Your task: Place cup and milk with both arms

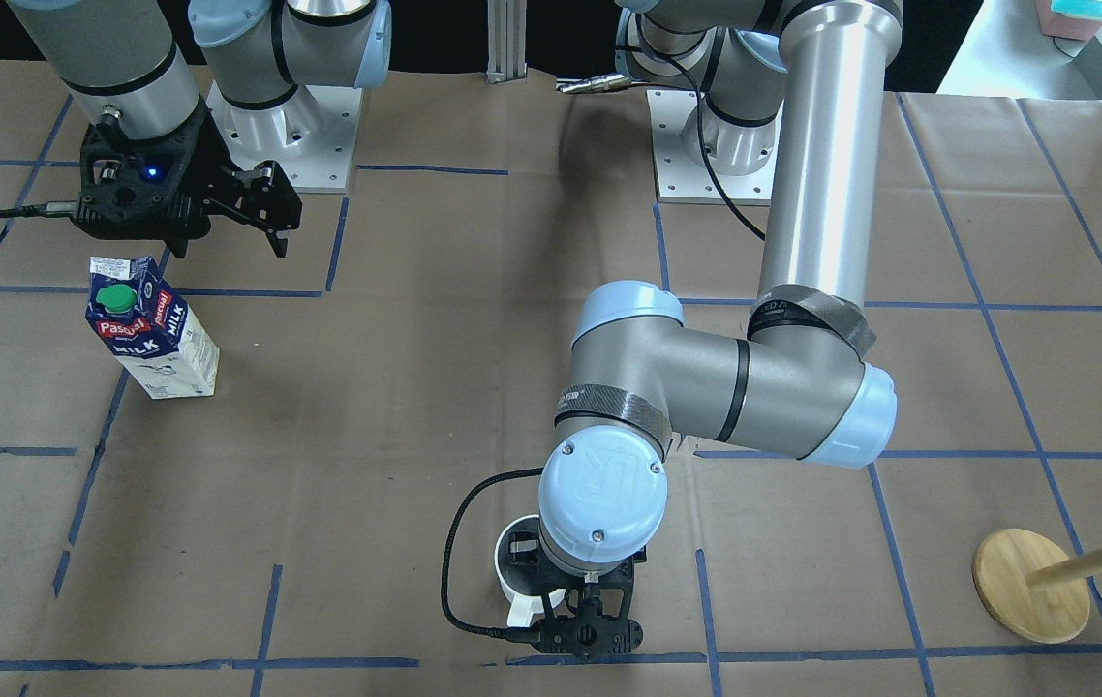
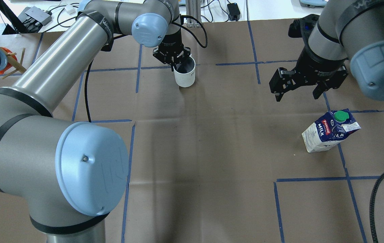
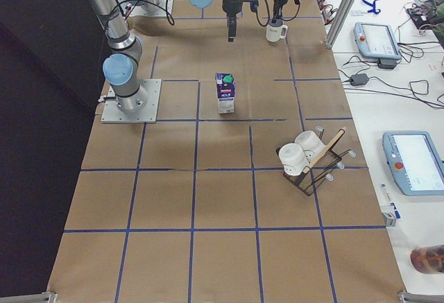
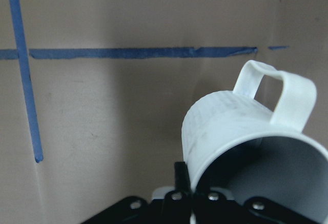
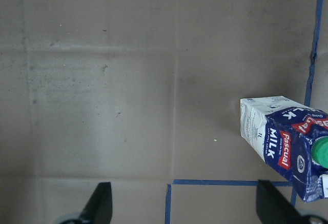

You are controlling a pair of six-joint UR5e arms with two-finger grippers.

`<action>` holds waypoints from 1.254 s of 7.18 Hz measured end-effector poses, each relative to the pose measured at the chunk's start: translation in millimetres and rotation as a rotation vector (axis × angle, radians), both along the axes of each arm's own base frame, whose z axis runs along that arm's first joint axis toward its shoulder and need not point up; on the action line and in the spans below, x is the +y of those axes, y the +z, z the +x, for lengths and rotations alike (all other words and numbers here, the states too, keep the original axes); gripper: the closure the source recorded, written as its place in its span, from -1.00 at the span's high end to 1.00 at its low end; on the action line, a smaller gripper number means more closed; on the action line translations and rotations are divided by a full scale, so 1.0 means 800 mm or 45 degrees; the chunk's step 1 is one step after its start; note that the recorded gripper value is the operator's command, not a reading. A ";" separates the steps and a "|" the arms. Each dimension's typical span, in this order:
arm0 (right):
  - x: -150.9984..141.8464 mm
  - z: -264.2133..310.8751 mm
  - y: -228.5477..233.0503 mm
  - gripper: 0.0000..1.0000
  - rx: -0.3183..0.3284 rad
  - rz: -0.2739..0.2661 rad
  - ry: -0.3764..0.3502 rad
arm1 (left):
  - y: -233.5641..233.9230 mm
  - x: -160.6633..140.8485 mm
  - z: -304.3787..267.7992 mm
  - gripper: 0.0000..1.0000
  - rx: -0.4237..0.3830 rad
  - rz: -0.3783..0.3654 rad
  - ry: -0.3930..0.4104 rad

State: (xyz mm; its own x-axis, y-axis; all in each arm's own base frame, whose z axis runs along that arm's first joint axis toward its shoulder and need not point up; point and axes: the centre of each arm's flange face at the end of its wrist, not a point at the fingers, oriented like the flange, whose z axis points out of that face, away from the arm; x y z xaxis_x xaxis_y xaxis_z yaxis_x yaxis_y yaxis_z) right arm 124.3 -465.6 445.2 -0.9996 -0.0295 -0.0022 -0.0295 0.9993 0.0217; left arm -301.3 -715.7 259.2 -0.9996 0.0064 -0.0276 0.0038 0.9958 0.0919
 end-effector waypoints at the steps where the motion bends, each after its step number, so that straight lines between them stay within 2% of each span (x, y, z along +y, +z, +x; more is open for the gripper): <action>1: 0.000 0.000 0.000 1.00 0.001 0.000 0.000 | -0.004 0.010 0.003 -1.00 0.000 0.000 0.004; 2: 0.000 0.000 0.000 1.00 0.001 -0.001 -0.001 | -0.004 0.015 0.004 -0.99 0.004 -0.016 0.014; 3: 0.000 0.000 0.000 1.00 0.000 -0.001 -0.001 | -0.006 0.017 0.005 -0.68 0.005 -0.023 0.028; 4: 0.000 0.000 0.000 1.00 0.000 -0.001 -0.001 | -0.009 0.018 0.005 -0.27 0.003 -0.023 0.038; 5: 0.000 0.000 0.000 1.00 0.000 -0.001 0.000 | -0.012 0.019 0.006 0.54 0.000 -0.018 0.041; 7: 0.000 0.000 0.000 1.00 0.000 -0.001 0.001 | -0.012 0.017 0.010 0.99 -0.002 -0.018 0.048; 9: 0.000 0.000 -0.001 1.00 0.001 0.000 0.002 | 0.038 0.016 0.019 0.99 0.017 -0.061 0.057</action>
State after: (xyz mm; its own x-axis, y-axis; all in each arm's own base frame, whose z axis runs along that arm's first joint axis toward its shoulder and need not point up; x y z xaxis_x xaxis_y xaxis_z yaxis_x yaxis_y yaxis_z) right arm 124.5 -466.0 444.7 -0.9995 -0.0311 -0.0016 -0.0311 0.9993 0.0220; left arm -286.3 -702.6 289.5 -0.9991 -0.0396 -0.0131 -0.0402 0.9982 0.0442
